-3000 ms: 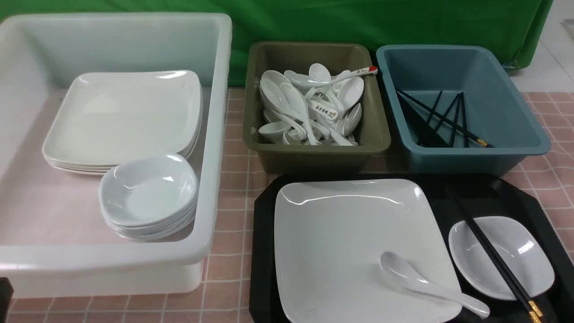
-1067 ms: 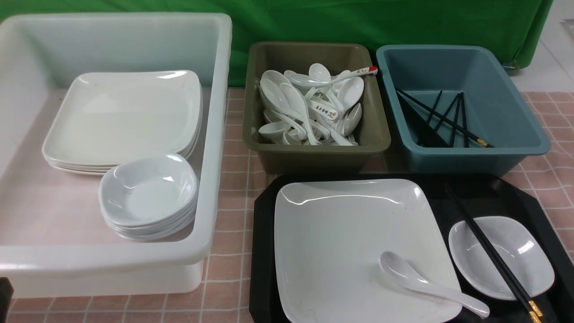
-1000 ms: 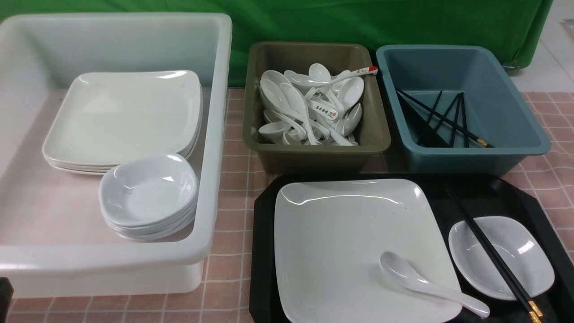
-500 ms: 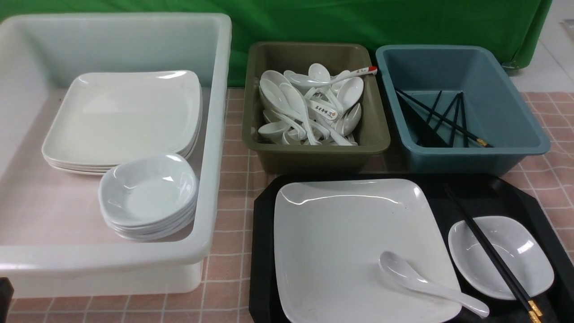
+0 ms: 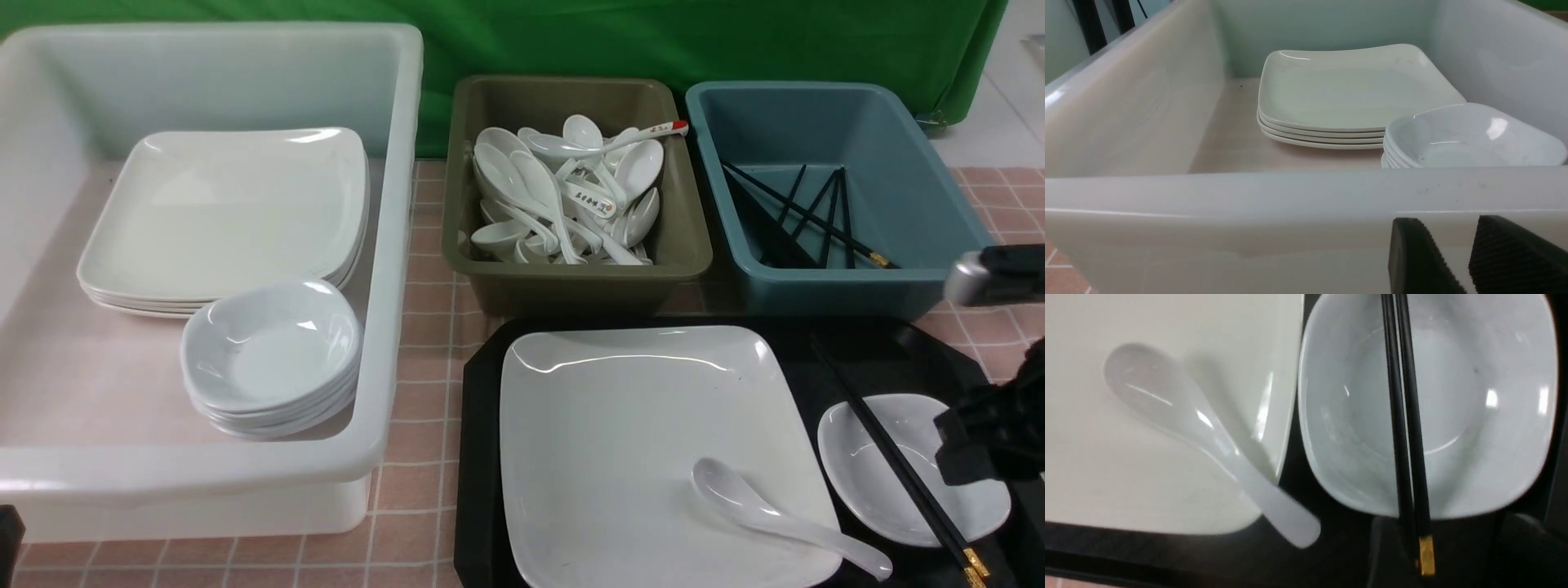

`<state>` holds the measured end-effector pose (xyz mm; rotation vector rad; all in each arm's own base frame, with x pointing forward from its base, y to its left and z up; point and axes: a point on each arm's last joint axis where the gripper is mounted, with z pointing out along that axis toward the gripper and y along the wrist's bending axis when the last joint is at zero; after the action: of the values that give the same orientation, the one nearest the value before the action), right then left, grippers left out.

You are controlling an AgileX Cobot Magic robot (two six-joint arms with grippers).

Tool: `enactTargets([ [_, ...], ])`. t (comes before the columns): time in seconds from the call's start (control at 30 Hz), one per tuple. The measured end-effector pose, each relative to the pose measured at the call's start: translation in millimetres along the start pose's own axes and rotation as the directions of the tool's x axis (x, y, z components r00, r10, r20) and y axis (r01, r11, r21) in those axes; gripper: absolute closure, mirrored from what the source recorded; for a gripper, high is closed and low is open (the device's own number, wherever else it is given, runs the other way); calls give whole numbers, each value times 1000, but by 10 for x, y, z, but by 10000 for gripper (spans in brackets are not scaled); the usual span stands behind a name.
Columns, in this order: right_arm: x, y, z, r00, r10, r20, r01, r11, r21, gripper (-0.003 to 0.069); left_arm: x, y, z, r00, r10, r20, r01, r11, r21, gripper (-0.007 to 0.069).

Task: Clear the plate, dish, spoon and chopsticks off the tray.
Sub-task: Use the right arm to grab a pair of chopsticks from the plate

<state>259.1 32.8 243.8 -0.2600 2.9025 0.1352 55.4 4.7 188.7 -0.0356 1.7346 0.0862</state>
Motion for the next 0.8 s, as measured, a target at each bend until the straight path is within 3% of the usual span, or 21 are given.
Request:
enactTargets([
  [0.2, -270, 21, 377, 992, -77, -97, 76, 997, -16, 224, 0, 0, 0, 1000, 0, 0, 0, 1000, 0, 381],
  [0.57, -317, -35, 898, 970, -97, -222, 97, 995, -10, 228, 0, 0, 0, 1000, 0, 0, 0, 1000, 0, 382],
  [0.7, -311, -38, 936, 967, -97, -235, 98, 995, -11, 351, 0, 0, 0, 1000, 0, 0, 0, 1000, 0, 382],
  [0.73, -308, -38, 935, 966, -97, -238, 97, 995, -12, 392, 0, 0, 0, 1000, 0, 0, 0, 1000, 0, 382],
  [0.77, -309, -36, 916, 964, -98, -246, 97, 995, -14, 505, 0, 0, 0, 1000, 0, 0, 0, 1000, 0, 382],
  [0.8, -312, -33, 891, 963, -97, -253, 96, 995, -16, 510, 0, 0, 0, 1000, 0, 0, 0, 1000, 0, 382],
])
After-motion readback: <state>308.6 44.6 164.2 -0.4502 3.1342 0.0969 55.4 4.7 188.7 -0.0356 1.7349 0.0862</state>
